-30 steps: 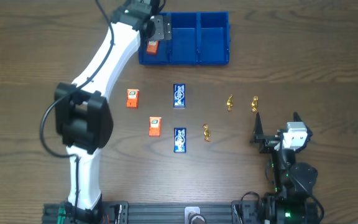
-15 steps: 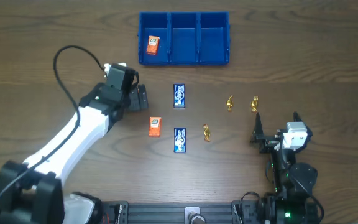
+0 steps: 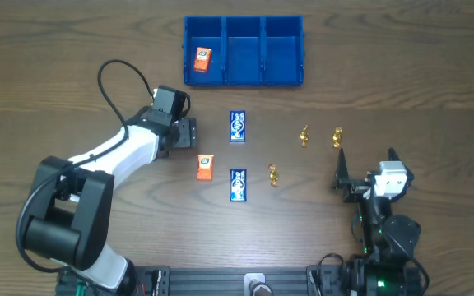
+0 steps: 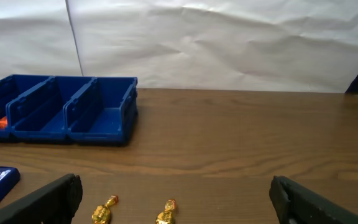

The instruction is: Sort Candies Into Trays

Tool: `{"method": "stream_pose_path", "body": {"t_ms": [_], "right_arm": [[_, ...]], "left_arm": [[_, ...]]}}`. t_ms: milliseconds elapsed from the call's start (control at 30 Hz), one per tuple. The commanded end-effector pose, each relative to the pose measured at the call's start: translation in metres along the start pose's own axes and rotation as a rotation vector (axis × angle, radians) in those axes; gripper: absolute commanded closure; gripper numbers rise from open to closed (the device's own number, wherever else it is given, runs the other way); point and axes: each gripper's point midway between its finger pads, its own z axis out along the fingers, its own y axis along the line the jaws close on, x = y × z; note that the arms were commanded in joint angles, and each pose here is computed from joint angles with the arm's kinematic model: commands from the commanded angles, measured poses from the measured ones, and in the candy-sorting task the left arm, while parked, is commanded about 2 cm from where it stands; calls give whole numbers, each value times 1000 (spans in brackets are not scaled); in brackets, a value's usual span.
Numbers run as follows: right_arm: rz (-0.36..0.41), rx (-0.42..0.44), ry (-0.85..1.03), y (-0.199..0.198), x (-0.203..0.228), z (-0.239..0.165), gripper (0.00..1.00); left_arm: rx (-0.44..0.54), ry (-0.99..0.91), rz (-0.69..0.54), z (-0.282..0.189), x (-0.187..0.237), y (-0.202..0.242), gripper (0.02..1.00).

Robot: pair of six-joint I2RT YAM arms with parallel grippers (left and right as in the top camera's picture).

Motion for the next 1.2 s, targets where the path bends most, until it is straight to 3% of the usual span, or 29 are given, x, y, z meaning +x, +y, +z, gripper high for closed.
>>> {"method": "stream_pose_path", "body": {"t_ms": [33, 167, 433, 533, 767, 933, 1200], "right_arm": [[-14, 0, 1, 0, 1, 0, 3], [-14, 0, 0, 0, 1, 0, 3], [-14, 0, 1, 0, 1, 0, 3], [-14, 0, 1, 0, 1, 0, 3], [-14, 0, 1, 0, 1, 0, 1], [-14, 0, 0, 0, 1, 0, 3], [-14, 0, 1, 0, 1, 0, 3]], "left_arm": [[19, 23, 46, 6, 2, -3, 340], [27, 26, 50, 6, 2, -4, 535], [61, 10, 33, -2, -7, -12, 693], [93, -64, 15, -38, -44, -31, 695], [154, -359, 8, -157, -175, -88, 671], [137, -312, 13, -120, -222, -108, 669], [82, -206, -9, -51, -218, -96, 645]]}}
